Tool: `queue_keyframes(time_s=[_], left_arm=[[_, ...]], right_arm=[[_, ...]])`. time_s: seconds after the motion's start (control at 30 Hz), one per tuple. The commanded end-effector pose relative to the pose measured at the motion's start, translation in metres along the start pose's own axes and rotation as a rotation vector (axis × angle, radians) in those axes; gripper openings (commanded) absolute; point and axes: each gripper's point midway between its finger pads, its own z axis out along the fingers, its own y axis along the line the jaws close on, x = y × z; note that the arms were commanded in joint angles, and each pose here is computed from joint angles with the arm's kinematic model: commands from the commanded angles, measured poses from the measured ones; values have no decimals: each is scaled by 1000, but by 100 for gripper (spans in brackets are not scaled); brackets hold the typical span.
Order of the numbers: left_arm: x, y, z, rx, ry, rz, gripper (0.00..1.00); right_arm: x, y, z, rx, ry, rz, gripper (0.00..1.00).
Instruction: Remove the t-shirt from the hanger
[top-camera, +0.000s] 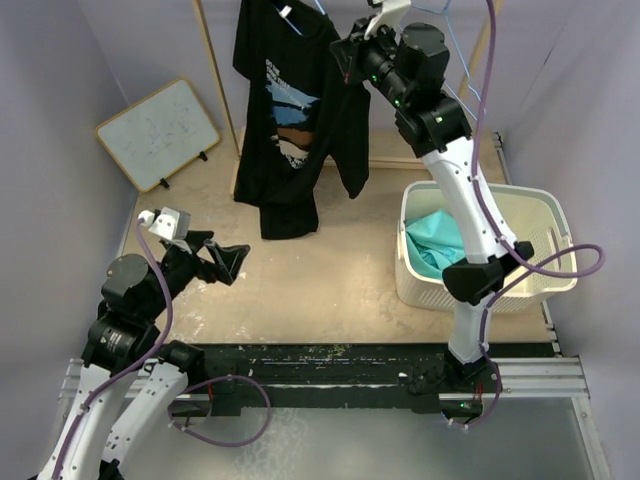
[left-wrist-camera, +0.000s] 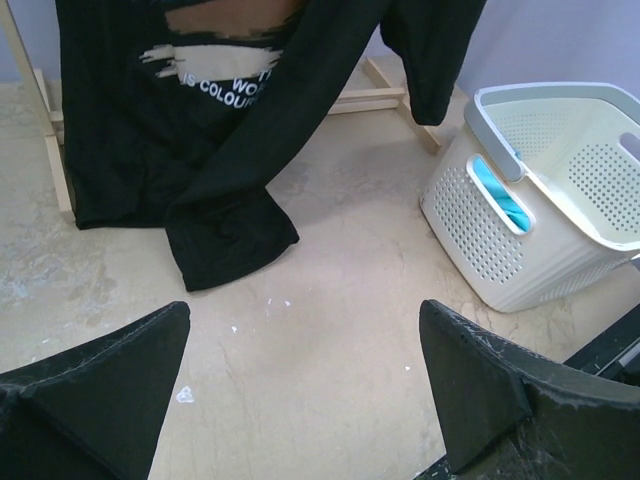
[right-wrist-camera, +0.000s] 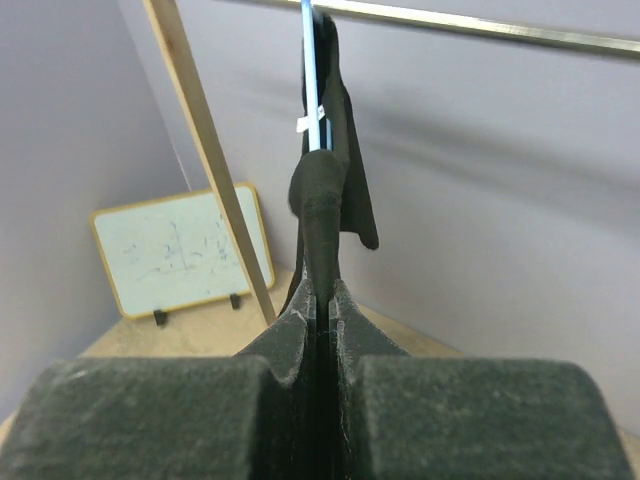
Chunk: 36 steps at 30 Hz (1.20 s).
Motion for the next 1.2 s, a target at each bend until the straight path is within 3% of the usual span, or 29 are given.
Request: queue_keyframes(time_s=[0.0,0.17,0.4,0.63,0.83,0.97,1.17], left_arm=[[-19,-9,-4,35,-84,4,99],[-24,-10,-9,41,-115,14,99],[-33,-21,-17,100,-173,57,99],[-47,-27,-29,124,-262,116,99],[-83,-31,-42,107,-374,142,99],[-109,-38,-51,114,-437,176,100],[-134,-66,-65,226,-497,276,92]], right_arm=[[-91,5,-33,-7,-244,-1,0],[-84,9,-52,-16,-186,14,0],[-31,27,-98,-111,-16,52,0],[14,78,-174,-392,122,108,0],[53,117,-225,-652,278,166,0],[83,130,-243,-758,367,219,0],[118,135,-255,-820,452,237,0]])
